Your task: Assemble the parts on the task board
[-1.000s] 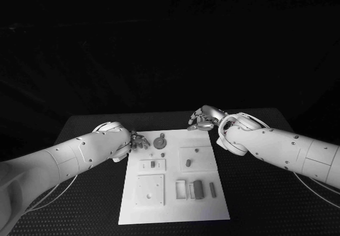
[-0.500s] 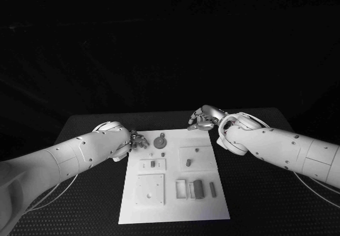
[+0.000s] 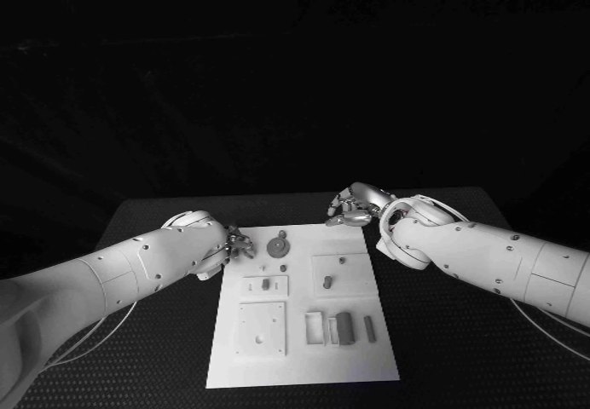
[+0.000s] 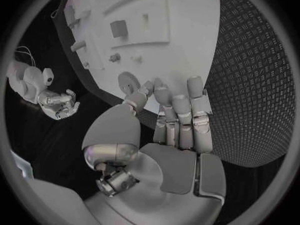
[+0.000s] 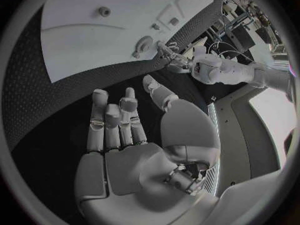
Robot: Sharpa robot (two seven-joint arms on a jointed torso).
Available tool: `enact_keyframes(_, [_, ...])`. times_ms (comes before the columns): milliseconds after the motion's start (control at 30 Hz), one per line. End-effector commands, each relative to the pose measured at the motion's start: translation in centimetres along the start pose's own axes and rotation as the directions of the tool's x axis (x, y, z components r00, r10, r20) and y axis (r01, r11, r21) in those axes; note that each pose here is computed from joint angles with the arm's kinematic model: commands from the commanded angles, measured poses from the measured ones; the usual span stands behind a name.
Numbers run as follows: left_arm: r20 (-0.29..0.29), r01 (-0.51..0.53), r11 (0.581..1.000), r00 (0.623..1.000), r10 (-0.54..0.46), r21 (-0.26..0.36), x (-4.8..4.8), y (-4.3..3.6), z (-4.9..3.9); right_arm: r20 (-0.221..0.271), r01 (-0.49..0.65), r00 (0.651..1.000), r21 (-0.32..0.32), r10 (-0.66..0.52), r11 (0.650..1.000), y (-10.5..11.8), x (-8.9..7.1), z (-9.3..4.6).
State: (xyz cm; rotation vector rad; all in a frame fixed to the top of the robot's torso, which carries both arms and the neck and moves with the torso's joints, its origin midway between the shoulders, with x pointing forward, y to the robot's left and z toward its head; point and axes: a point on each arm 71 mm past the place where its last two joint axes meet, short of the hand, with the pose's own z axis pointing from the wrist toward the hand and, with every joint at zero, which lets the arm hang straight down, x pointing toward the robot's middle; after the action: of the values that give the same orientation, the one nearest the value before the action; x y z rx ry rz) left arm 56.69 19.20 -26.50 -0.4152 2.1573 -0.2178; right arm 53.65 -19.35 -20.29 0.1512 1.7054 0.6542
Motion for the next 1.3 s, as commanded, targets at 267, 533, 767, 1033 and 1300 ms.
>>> enact_keyframes(267, [-0.028, 0.056, 0.998, 0.998, -0.055, 0.005, 0.20, 0.31, -0.06, -0.011, 0.002, 1.000, -0.006, -0.002, 1.000, 0.1, 0.1, 0.0])
enact_keyframes(533, [-0.087, 0.143, 0.989, 0.986, -0.144, -0.020, 0.42, 1.41, -0.48, -0.011, 0.002, 1.000, -0.004, -0.002, 1.000, 0.0, 0.0, 0.0])
enact_keyframes(767, [-0.117, 0.193, 0.981, 0.974, -0.194, -0.020, 0.76, 2.28, -1.61, -0.011, 0.002, 1.000, 0.000, -0.002, 1.000, -0.2, -0.1, -0.1])
enact_keyframes(1033, [-0.109, 0.215, 0.977, 0.971, -0.214, -0.003, 1.12, 2.92, -3.21, -0.012, 0.002, 1.000, 0.003, -0.002, 1.000, -0.4, -0.1, -0.2])
enact_keyframes(1300, [-0.089, 0.186, 0.982, 0.979, -0.183, 0.029, 1.58, 2.78, -4.51, -0.013, 0.002, 1.000, 0.004, -0.002, 1.000, -0.4, -0.2, -0.2])
